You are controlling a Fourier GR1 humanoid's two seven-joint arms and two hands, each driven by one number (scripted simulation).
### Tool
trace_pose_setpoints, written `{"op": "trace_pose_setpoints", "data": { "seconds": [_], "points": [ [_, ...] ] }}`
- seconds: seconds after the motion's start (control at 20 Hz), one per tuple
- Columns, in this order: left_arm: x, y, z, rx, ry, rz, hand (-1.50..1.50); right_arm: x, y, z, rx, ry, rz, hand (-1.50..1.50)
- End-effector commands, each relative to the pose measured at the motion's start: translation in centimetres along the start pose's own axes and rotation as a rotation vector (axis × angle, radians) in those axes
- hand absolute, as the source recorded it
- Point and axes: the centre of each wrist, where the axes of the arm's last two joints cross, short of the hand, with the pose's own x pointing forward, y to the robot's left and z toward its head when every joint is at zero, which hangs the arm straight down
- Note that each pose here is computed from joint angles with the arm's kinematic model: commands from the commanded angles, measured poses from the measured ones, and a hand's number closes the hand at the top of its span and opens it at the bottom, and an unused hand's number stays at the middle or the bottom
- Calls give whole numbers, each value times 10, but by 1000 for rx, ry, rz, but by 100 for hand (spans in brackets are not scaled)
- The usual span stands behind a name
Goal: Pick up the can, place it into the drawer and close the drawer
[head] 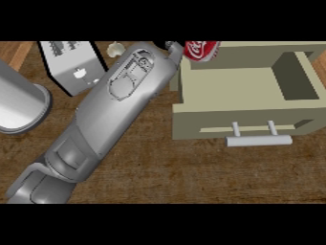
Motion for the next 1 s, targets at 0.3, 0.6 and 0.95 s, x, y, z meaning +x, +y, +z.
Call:
{"op": "trace_pose_setpoints", "data": {
  "seconds": [0.3,0.6,0.95],
  "points": [
    [4,-15,-19,23,20,-58,150,11,5,-10,-5,-12,-18,-150],
    [-1,-20,-22,10,61,-67,150,8,7,-15,40,-14,-5,-150],
    [-43,-11,-19,46,32,-134,150,5,7,-24,29,-39,-5,-150]
  ]
}}
